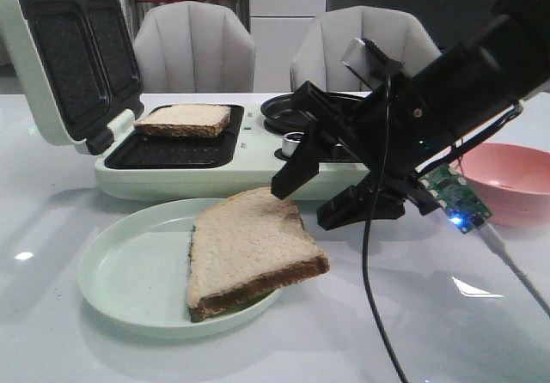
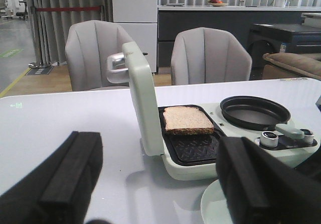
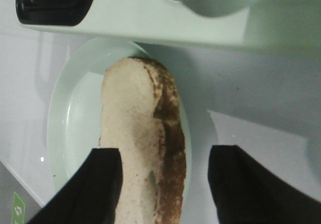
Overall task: Make breakfast with bread and shrimp
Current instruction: 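Reach the right gripper to the remaining bread slice and grasp it, then lift the slice and carry it over the first slice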
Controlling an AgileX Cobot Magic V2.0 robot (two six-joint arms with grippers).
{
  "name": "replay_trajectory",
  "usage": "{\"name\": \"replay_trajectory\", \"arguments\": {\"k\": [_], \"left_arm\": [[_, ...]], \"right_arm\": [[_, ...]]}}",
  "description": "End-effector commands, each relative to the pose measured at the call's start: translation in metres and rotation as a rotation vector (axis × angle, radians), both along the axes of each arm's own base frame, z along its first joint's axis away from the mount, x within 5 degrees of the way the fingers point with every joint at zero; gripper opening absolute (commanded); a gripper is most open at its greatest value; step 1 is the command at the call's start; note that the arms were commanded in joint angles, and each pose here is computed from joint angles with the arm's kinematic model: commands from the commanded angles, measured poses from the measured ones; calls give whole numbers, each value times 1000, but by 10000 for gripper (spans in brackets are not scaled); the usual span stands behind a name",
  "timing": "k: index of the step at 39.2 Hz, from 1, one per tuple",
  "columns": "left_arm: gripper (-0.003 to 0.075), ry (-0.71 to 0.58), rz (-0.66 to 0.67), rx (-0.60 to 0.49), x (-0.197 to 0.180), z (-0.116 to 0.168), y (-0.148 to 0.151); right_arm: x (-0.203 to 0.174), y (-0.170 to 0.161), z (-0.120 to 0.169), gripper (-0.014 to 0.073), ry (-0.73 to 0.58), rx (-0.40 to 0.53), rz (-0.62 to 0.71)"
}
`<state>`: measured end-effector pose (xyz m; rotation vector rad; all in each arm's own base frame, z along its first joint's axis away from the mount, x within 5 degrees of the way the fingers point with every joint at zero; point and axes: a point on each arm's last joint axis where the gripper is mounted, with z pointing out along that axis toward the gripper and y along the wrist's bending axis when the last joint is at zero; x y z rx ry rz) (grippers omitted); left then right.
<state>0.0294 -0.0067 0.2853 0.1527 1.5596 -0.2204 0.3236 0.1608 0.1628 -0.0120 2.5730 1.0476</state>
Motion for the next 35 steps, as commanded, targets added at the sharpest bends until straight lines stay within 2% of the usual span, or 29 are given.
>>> {"name": "replay_trajectory", "arguments": {"k": [1, 6, 14, 22, 26, 32, 35], "left_arm": [[532, -80, -12, -39, -2, 14, 0], [532, -80, -12, -39, -2, 14, 0], [532, -80, -12, -39, -2, 14, 0], [532, -80, -12, -39, -2, 14, 0], [532, -80, -12, -39, -2, 14, 0], [532, -80, -12, -39, -2, 14, 0], [532, -80, -12, -39, -2, 14, 0]], "right_arm": [[5, 5, 18, 488, -62, 75, 13], [8, 7, 12, 488, -44, 76, 18], [13, 16, 10, 486, -22, 134, 90], [14, 16, 9, 480, -21, 135, 88], [13, 16, 9, 402, -21, 135, 90], [13, 17, 10, 206, -25, 140, 105], [12, 17, 10, 157, -33, 141, 119]]}}
